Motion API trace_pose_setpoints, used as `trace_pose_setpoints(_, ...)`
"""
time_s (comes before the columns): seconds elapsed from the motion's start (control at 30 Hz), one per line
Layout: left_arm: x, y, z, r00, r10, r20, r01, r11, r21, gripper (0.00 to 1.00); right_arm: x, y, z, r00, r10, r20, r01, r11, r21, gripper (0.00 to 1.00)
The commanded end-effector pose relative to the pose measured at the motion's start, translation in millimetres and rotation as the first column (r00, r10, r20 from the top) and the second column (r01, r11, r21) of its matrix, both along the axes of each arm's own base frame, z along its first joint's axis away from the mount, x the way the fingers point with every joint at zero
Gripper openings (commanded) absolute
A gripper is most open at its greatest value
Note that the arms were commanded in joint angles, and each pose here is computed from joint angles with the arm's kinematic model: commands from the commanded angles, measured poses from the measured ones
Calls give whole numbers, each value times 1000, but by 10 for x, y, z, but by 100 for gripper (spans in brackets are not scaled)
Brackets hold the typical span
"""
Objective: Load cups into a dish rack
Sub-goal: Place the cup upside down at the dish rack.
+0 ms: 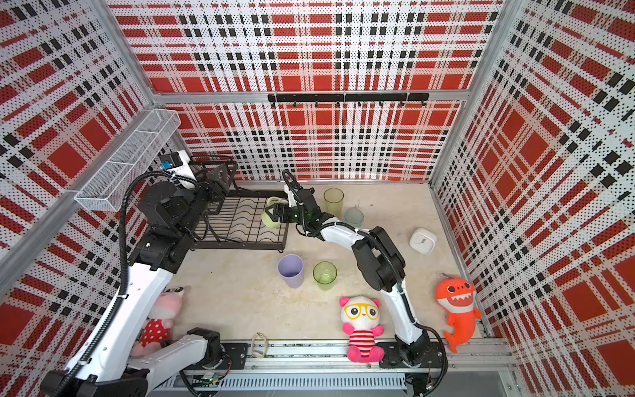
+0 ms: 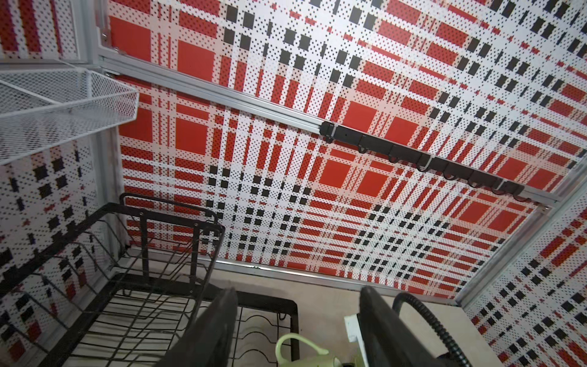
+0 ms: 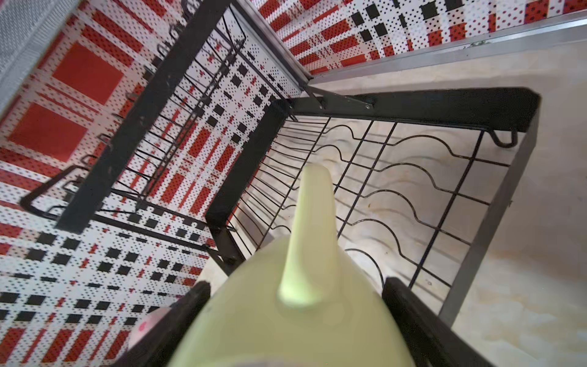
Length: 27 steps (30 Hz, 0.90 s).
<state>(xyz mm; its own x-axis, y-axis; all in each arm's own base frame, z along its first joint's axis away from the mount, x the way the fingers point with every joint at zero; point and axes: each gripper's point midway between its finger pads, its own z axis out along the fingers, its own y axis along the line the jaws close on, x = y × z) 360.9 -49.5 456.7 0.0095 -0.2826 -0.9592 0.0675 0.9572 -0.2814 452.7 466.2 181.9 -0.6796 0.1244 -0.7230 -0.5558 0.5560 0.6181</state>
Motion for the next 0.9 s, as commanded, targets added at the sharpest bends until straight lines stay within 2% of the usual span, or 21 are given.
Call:
trace_pose_setpoints(0.0, -61, 138, 55, 998, 64, 7, -64, 997, 36, 64, 7, 170, 107, 994, 21, 105, -14, 998, -60, 57)
trace_pose_setpoints(0.17, -87, 201, 26, 995, 96, 5, -97, 994, 47, 64, -30, 296, -86, 988, 54, 146, -23, 978, -207, 57)
trace_pose_setpoints(0.43, -92, 227, 28, 994, 113, 9, -114, 992, 57, 64, -127, 321, -316, 981, 93, 169, -16, 911, -412, 57)
trace_pose_setpoints(0.87, -83, 232, 38, 993, 115, 11, -116, 992, 50, 64, -123, 311, -517, 978, 96, 186, 37, 796, -604, 58)
